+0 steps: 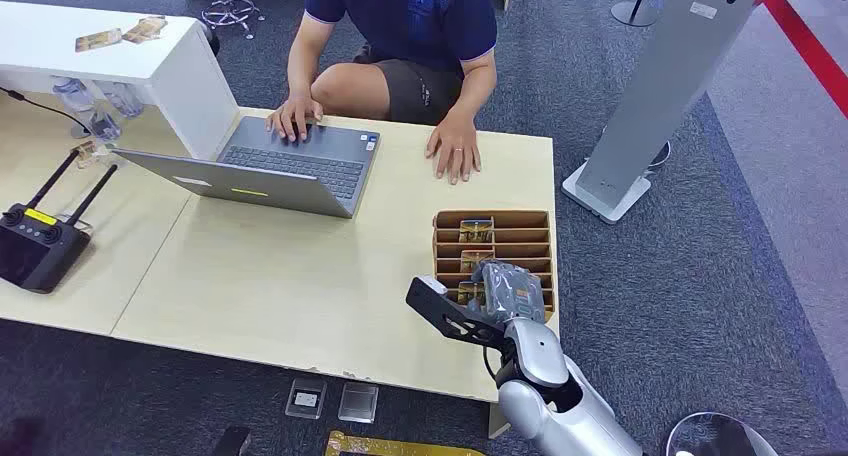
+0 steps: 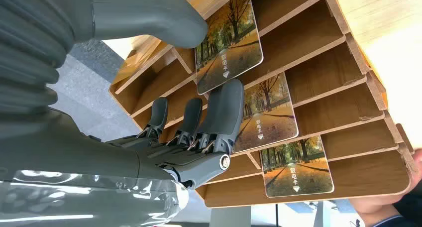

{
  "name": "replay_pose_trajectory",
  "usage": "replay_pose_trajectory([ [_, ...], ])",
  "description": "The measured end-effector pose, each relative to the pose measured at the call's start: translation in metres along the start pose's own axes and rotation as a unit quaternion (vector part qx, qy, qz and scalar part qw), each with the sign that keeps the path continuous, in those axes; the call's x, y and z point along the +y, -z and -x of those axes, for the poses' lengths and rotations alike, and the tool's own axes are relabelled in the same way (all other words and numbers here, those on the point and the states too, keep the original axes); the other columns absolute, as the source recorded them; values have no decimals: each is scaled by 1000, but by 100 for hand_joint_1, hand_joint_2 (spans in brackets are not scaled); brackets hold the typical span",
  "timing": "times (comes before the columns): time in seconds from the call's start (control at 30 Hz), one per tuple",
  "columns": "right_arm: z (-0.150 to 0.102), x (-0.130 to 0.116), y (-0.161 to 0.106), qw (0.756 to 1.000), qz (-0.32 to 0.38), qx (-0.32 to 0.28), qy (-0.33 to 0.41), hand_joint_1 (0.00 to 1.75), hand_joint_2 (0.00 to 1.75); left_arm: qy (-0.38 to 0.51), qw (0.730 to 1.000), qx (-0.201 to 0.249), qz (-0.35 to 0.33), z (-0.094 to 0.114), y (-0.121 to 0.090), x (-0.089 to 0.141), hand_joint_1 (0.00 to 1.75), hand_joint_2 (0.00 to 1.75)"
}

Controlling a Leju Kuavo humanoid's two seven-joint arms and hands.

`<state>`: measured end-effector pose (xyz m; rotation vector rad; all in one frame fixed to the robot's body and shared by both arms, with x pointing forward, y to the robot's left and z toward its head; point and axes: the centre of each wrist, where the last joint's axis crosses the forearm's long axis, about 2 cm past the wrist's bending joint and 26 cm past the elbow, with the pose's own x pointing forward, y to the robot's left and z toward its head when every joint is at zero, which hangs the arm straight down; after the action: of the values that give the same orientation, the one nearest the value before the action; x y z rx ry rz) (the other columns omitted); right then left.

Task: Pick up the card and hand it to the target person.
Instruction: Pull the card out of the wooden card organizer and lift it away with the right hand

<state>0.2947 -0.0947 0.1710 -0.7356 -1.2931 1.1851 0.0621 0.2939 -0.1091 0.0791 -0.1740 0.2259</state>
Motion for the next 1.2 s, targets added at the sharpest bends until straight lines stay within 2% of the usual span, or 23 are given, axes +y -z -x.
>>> replay_pose_trajectory([
  [0.93, -2, 3, 1, 1000, -12, -4, 2, 84, 175, -2, 1000, 1, -1, 0, 0, 0, 0, 0],
  [1.1, -2, 3, 1, 1000, -14, -4, 2, 93, 175, -4, 1000, 1, -2, 0, 0, 0, 0, 0],
  [1.2, -2, 3, 1, 1000, -15, -3, 2, 117, 175, -5, 1000, 2, -2, 0, 0, 0, 0, 0],
])
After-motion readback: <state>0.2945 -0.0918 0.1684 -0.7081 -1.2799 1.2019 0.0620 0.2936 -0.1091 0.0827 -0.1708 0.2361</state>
